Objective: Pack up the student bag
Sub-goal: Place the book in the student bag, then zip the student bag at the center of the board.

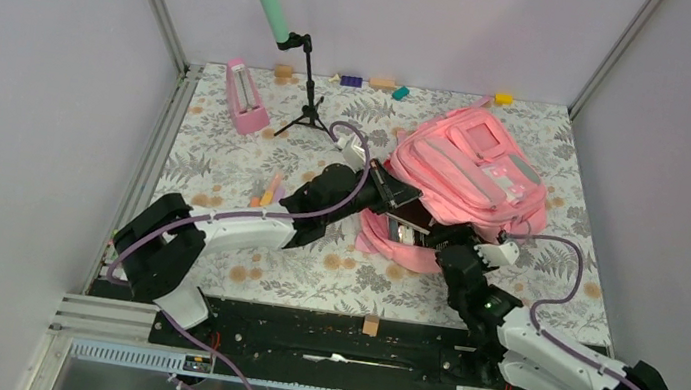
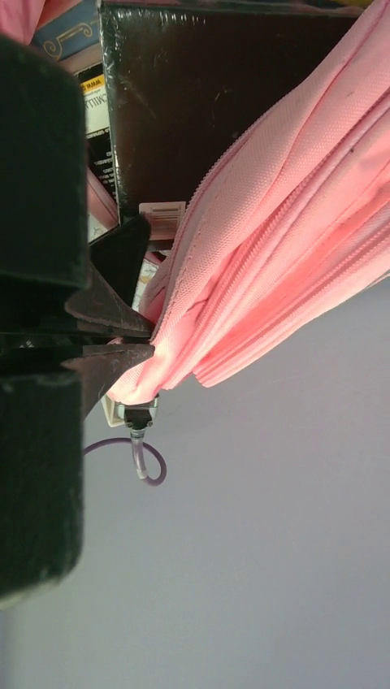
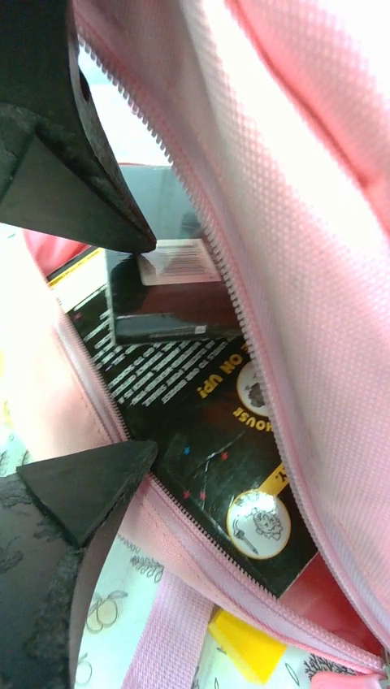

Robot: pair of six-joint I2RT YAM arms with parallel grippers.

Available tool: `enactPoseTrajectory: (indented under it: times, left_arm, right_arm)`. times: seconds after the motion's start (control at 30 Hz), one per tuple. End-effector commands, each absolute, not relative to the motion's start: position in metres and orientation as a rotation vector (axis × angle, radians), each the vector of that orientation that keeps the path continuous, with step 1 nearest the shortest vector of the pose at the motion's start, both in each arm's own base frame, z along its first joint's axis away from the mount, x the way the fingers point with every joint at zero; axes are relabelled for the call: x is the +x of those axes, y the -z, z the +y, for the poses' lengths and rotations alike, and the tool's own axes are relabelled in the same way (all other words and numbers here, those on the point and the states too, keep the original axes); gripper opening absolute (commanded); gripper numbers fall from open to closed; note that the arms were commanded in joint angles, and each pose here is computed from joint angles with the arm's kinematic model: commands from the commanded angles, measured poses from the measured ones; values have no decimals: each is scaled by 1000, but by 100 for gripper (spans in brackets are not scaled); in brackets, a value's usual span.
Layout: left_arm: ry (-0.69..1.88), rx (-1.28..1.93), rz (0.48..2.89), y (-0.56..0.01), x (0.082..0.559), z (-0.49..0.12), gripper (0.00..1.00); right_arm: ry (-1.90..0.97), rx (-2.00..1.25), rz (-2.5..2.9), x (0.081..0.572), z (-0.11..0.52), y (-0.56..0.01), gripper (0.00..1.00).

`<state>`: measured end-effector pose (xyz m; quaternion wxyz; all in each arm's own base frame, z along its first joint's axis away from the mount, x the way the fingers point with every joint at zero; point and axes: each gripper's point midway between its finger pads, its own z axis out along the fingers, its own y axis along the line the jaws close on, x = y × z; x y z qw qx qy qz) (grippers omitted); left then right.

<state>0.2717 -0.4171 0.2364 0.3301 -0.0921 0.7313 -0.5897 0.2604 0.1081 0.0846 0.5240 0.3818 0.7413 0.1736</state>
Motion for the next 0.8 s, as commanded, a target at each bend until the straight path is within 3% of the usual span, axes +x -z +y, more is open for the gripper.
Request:
enactPoseTrajectory:
  times: [0.0, 0.43, 0.77]
  left_arm:
    - [1591, -217, 1842, -255, 279, -416, 0]
    - [1363, -263, 1899, -219, 332, -361, 0]
    - [1157, -241, 1988, -194, 343, -301, 0]
  right_arm:
    - [-359, 714, 1947, 233, 103, -58, 93]
    - [-526, 216, 2179, 199, 146, -90, 100]
    - [-437, -17, 2328, 195, 150, -142, 100]
